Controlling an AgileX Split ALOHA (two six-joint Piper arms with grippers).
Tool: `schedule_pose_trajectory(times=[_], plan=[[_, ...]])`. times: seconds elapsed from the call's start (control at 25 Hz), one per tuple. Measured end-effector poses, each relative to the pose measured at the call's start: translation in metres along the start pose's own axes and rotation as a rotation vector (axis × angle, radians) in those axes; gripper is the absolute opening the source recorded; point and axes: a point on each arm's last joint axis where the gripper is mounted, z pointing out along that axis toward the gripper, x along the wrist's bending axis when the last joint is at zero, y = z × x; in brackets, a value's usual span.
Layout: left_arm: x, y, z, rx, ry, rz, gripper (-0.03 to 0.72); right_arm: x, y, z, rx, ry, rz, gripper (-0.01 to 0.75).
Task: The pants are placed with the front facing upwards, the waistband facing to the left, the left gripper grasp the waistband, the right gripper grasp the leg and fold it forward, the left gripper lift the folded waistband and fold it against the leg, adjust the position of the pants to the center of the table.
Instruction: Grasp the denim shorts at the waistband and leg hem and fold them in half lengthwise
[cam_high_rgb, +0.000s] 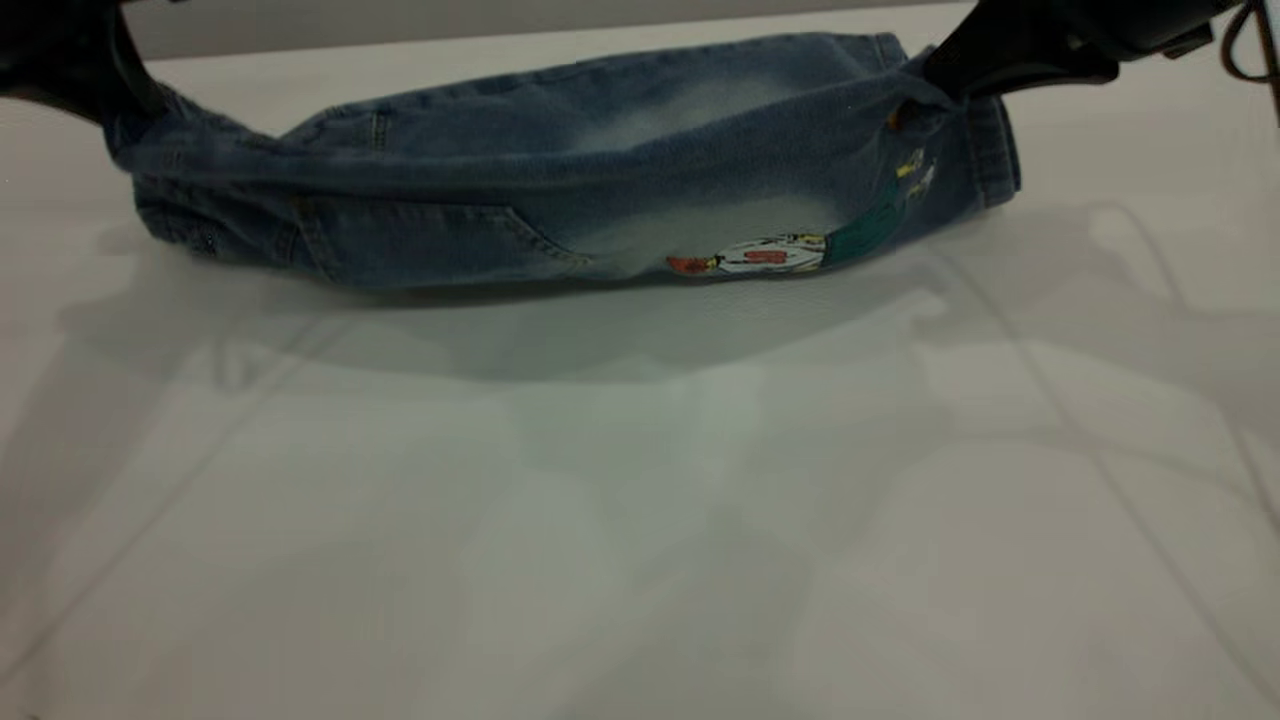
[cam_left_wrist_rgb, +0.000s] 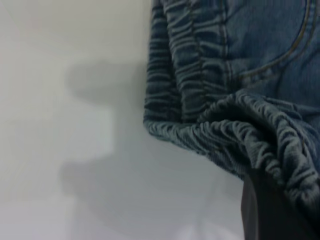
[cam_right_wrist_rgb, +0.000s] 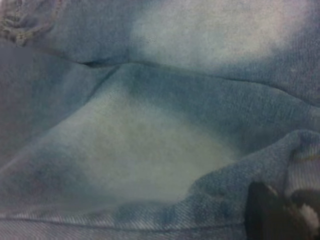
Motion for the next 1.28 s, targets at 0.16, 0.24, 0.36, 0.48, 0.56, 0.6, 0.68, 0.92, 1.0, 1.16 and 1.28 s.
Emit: schedule_pose_trajectory(times=[0.16, 0.24, 0.36, 0.48, 0.56, 0.6, 0.68, 0.92, 1.0, 1.16, 1.28], plan=[[-0.003, 0.015, 0.007, -0.023, -0.005, 0.002, 0.120, -0.005, 0.010, 0.009, -0.013, 0.000, -0.010, 0.022], [-0.004, 0.021, 0.009, -0.032, -0.006, 0.004, 0.120, -0.005, 0.017, 0.009, -0.028, -0.006, -0.024, 0.022], [-0.006, 0.028, 0.009, -0.040, -0.010, 0.002, 0.120, -0.004, 0.026, 0.008, -0.046, -0.006, -0.044, 0.022], [-0.008, 0.032, 0.005, -0.032, -0.022, -0.003, 0.120, -0.002, 0.035, 0.006, -0.052, 0.005, -0.045, 0.022], [-0.008, 0.032, 0.005, -0.024, -0.021, 0.009, 0.120, -0.001, 0.039, 0.005, -0.051, 0.007, -0.048, 0.022], [-0.008, 0.032, 0.005, -0.025, -0.023, 0.008, 0.120, -0.001, 0.040, 0.005, -0.052, 0.006, -0.045, 0.022], [-0.008, 0.032, 0.005, -0.021, -0.023, 0.006, 0.120, -0.001, 0.041, 0.004, -0.052, 0.007, -0.039, 0.022], [-0.008, 0.028, 0.004, 0.020, -0.020, 0.009, 0.120, -0.001, 0.040, 0.004, -0.042, 0.005, -0.051, 0.022], [-0.008, 0.028, 0.004, 0.024, -0.020, 0.009, 0.120, 0.001, 0.041, 0.003, -0.044, 0.011, -0.046, 0.022], [-0.009, 0.030, 0.002, 0.030, -0.021, 0.010, 0.120, 0.003, 0.041, 0.002, -0.040, 0.028, -0.047, 0.022], [-0.010, 0.034, -0.003, 0.041, -0.024, 0.014, 0.120, 0.004, 0.047, 0.001, -0.044, 0.029, -0.045, 0.022]])
